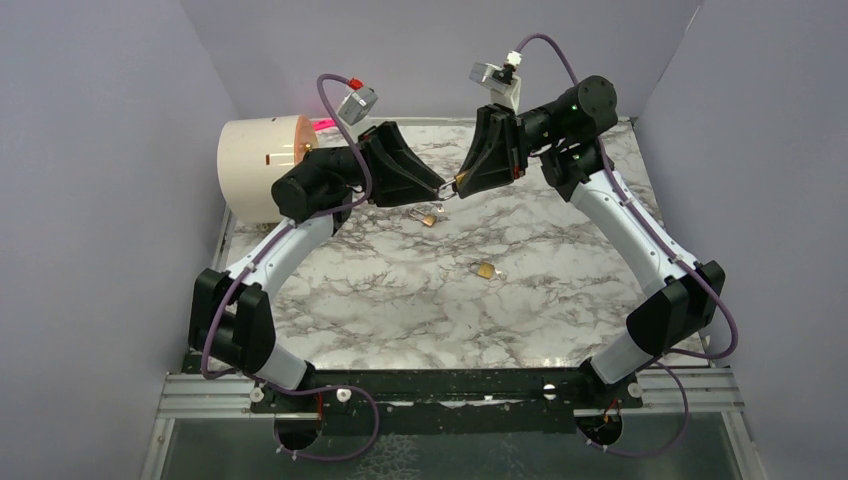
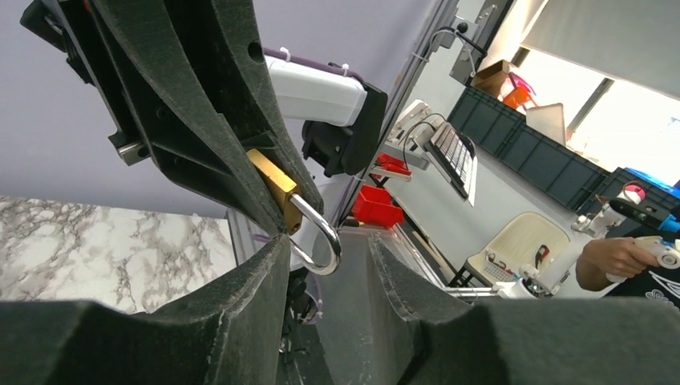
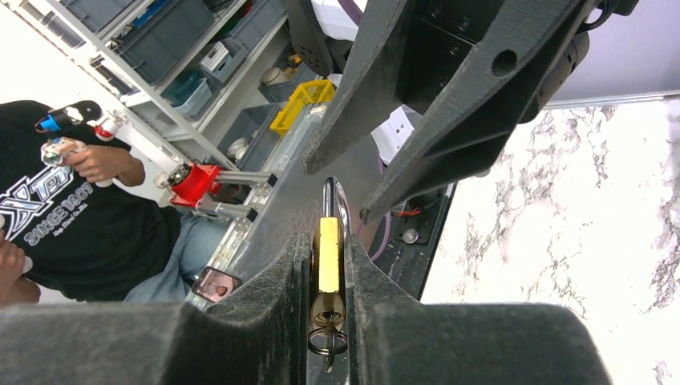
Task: Lock with the key
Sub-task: Lock the lock.
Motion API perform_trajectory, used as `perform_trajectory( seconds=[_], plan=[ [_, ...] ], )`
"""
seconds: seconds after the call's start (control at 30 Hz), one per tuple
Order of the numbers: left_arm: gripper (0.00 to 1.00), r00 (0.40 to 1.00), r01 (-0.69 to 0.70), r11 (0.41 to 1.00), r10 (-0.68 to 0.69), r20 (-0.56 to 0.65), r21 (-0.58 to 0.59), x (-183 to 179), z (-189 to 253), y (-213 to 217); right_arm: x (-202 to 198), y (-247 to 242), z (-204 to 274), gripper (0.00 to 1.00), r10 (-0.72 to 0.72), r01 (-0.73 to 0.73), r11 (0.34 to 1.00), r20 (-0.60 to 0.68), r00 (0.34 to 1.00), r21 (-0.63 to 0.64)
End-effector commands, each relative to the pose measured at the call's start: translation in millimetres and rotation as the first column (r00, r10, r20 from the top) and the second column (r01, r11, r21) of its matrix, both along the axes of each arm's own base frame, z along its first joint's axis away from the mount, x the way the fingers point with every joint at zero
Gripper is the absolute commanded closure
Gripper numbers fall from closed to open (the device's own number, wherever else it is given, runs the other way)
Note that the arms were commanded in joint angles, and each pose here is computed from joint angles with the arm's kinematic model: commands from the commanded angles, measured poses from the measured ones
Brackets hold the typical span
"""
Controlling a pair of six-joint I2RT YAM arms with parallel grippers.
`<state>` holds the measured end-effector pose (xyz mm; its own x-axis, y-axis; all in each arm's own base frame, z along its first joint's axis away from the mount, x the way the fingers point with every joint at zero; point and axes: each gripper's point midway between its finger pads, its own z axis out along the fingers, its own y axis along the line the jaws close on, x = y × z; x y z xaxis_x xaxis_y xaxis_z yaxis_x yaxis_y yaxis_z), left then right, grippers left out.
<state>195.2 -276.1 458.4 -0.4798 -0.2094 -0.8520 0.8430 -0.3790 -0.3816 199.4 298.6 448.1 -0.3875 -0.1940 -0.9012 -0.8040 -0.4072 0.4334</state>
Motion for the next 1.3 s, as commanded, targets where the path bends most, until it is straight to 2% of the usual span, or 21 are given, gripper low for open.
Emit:
perform_trajectory(
  seconds=[0.0, 0.17, 0.4, 0.5, 0.67, 1.0, 1.17, 1.27],
  plan=[
    [0.60, 0.965, 0.024, 0.994, 0.005, 0.261, -0.107, -40.6, 13.4, 16.4, -3.5, -2.7, 7.0, 0.99, -0.009, 0.008, 1.000, 0.034, 0.999, 0.022],
    [0.73, 0.965, 0.050, 0.995, -0.025, 0.262, -0.088, -46.7, 8.9, 11.8, -3.1, -2.3, 7.2, 0.99, -0.012, 0.011, 1.000, 0.032, 0.999, 0.023],
    [0.74, 0.966, 0.078, 0.995, -0.058, 0.253, -0.069, -51.3, 2.2, 6.0, -2.7, -2.2, 7.7, 0.99, -0.012, 0.011, 1.000, 0.031, 0.999, 0.022],
    [0.78, 0.965, 0.078, 0.995, -0.057, 0.257, -0.070, -52.5, 2.4, 6.5, -3.0, -2.2, 8.3, 0.99, -0.012, 0.011, 1.000, 0.031, 0.999, 0.023],
    [1.00, 0.962, 0.078, 0.994, -0.056, 0.267, -0.071, -53.1, 4.5, 6.7, -2.8, -2.1, 8.3, 0.99, -0.012, 0.012, 1.000, 0.030, 0.999, 0.022],
    [1.00, 0.966, 0.064, 0.992, -0.034, 0.255, -0.111, -47.3, 9.2, 6.3, -2.7, -2.7, 6.1, 0.98, -0.013, 0.012, 1.000, 0.038, 0.999, 0.025],
    [1.00, 0.965, 0.062, 0.988, -0.023, 0.263, -0.141, -45.5, 19.9, 7.1, 3.1, -5.5, 10.1, 0.65, -0.064, 0.061, 0.997, 0.059, 0.996, 0.051],
    [1.00, 0.964, 0.059, 0.986, -0.016, 0.267, -0.154, -44.0, 23.8, 7.5, 17.9, -2.4, 15.4, 0.51, -0.180, 0.176, 0.982, 0.064, 0.982, 0.076]
  ],
)
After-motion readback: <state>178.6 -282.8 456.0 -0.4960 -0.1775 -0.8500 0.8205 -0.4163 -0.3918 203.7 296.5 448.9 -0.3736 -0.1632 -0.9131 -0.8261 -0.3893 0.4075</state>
